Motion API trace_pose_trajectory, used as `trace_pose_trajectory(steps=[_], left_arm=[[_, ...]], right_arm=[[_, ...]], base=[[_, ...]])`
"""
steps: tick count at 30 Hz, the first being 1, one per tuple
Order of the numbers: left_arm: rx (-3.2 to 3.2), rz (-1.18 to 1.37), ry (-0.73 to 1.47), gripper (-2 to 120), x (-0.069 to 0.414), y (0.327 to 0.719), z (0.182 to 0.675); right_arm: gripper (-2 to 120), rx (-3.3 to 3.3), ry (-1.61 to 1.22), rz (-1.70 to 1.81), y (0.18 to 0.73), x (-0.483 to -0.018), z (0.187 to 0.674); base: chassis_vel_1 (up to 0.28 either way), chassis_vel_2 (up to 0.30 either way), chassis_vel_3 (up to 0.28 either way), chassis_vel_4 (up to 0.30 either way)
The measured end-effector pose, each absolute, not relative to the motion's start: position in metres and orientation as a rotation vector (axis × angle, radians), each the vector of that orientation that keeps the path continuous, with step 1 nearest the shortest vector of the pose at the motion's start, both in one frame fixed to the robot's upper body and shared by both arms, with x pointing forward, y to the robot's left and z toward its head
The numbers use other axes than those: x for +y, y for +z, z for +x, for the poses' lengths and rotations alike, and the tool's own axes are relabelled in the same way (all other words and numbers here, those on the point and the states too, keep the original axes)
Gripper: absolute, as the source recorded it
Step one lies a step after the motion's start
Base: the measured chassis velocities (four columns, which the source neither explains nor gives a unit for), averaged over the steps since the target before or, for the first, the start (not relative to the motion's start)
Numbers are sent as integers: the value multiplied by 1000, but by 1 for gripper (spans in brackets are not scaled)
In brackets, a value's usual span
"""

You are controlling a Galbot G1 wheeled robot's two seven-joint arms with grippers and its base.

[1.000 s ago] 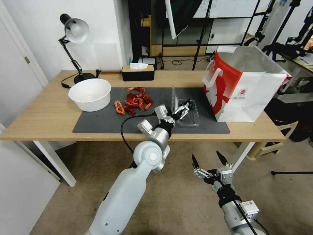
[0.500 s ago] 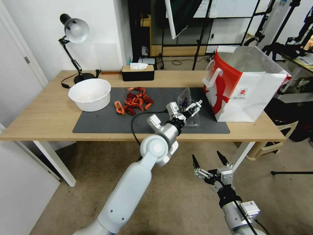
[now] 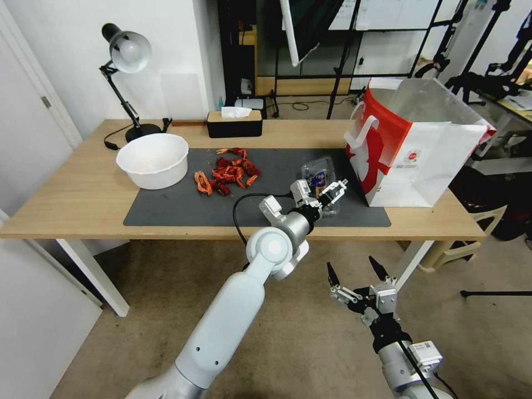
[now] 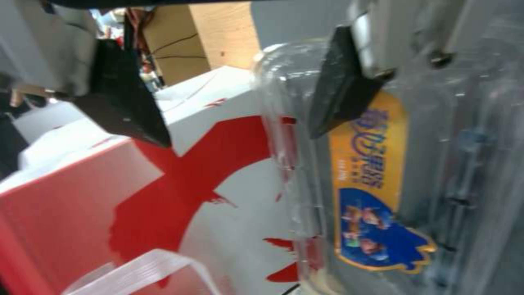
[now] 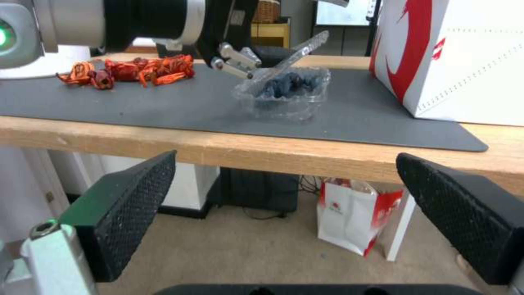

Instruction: Close the takeout container lid, then place the container into the takeout bag.

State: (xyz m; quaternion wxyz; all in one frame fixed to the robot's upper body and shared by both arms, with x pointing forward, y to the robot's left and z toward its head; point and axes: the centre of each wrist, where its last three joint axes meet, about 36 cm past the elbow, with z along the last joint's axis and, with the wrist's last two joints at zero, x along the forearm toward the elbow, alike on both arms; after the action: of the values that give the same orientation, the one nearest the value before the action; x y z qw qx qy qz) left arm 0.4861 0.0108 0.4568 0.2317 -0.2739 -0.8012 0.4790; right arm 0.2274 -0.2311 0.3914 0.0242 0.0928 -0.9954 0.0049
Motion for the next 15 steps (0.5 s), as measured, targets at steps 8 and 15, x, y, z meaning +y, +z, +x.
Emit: trace_pose_trajectory(steps=[8, 15], left_arm=[[-2219, -694, 1230, 31, 12, 454, 487], [-2228, -678, 1215, 9, 16, 452, 487]], right_arm=[[100, -3119, -58, 307, 412, -235, 234], [100, -3151, -265, 356, 449, -249, 250]], base=[[0, 0, 0, 0], [0, 0, 0, 0]])
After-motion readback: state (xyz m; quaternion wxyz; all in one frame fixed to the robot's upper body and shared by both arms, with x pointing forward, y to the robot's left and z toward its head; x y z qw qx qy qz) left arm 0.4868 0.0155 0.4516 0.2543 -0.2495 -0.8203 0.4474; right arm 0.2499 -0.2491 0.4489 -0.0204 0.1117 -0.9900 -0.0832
